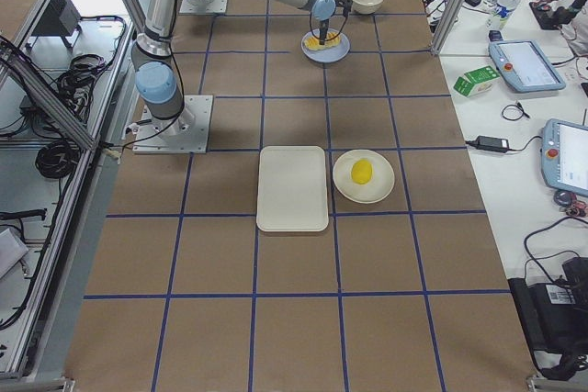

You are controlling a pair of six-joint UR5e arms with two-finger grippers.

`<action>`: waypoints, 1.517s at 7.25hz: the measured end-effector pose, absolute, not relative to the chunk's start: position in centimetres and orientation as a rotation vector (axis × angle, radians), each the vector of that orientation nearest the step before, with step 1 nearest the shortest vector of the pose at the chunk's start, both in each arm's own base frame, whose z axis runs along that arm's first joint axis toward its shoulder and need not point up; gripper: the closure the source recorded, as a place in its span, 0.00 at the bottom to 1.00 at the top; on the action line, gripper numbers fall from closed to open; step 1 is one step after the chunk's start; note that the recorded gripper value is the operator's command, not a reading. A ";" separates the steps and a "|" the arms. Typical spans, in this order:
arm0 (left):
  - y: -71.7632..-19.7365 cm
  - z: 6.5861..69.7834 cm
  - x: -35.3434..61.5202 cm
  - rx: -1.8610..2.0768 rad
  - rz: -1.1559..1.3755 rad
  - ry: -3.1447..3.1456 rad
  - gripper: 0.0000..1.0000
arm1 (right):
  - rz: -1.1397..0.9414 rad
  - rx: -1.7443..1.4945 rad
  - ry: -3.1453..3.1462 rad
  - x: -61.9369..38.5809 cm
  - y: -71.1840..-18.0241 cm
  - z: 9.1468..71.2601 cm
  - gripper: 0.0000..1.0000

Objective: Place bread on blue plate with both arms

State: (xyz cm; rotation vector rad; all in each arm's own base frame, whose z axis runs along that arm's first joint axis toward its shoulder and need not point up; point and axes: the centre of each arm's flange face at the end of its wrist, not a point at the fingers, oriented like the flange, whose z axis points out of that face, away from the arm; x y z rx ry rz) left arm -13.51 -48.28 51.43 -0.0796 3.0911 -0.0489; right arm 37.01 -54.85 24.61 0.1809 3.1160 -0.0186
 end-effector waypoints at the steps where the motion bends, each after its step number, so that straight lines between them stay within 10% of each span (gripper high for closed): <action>1: -48.8 51.8 -13.5 -0.090 -0.119 3.102 0.00 | -0.017 0.188 3.117 35.7 -55.0 26.5 0.00; 11: -48.6 52.1 -13.7 -0.013 -0.181 3.093 0.00 | 0.055 0.207 3.130 13.8 -47.9 48.4 0.00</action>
